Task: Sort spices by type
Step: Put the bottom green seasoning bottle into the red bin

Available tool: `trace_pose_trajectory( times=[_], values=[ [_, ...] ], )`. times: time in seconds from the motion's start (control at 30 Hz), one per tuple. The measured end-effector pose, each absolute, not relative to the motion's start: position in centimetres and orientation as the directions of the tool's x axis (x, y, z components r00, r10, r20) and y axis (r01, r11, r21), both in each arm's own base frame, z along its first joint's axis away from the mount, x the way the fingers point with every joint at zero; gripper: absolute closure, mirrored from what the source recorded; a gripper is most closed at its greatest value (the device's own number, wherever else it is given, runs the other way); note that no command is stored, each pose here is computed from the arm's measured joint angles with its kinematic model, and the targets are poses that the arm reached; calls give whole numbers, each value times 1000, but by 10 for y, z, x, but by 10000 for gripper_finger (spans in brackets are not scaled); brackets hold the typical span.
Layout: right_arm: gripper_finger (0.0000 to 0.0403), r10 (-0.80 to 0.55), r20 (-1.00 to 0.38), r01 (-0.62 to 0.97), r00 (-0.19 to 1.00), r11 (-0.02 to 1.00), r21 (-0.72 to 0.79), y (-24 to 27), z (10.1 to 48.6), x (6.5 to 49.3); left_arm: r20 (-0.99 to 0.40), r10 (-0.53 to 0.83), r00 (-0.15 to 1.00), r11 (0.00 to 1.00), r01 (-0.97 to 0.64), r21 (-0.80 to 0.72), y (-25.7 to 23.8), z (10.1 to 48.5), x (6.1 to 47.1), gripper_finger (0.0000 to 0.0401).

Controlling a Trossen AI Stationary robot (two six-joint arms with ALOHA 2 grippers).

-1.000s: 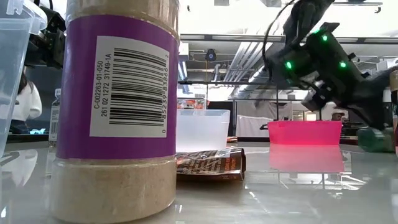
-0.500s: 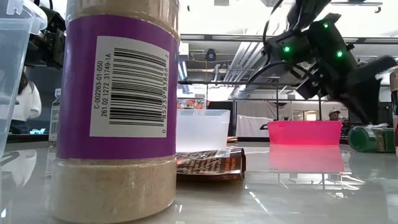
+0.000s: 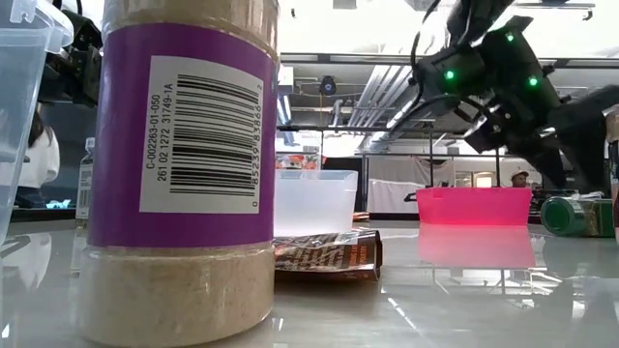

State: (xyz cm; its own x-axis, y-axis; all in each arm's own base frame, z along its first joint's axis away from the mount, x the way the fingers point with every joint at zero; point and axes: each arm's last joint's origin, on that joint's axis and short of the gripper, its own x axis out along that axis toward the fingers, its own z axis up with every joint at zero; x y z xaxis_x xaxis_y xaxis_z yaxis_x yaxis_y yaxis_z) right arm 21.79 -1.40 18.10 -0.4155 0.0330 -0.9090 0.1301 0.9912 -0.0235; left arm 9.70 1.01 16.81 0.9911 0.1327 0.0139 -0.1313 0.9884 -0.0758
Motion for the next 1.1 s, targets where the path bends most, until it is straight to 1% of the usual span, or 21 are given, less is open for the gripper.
trace_pose_trajectory(
  times=[0.2, 0.33, 0.53, 0.77, 0.9, 1.07, 1.1],
  values=[
    [121, 24, -947, 22, -321, 1000, 18, -9, 176, 227, 14, 133, 991, 988, -131, -76, 10, 168, 97, 400],
    [121, 13, -953, -46, -303, 999, 28, -4, 173, 228, 14, 133, 991, 988, -131, -76, 10, 168, 97, 400],
    [121, 13, -936, -20, -352, 1000, 21, -3, 157, 215, 13, 133, 991, 988, -131, -76, 10, 168, 97, 400],
    [123, -15, -956, -1, -293, 1000, -15, -3, 147, 216, 14, 133, 991, 988, -131, -76, 10, 168, 97, 400],
    [146, -14, -953, -3, -302, 1000, -14, -3, 142, 212, 14, 133, 991, 988, -131, -76, 10, 168, 97, 400],
    [205, -5, -949, 34, -316, 999, -17, -3, 135, 206, 14, 133, 991, 988, -132, -76, 10, 168, 97, 400],
    [208, -4, -948, 41, -318, 999, -18, -3, 134, 205, 14, 133, 991, 988, -131, -76, 10, 168, 97, 400]
  ],
)
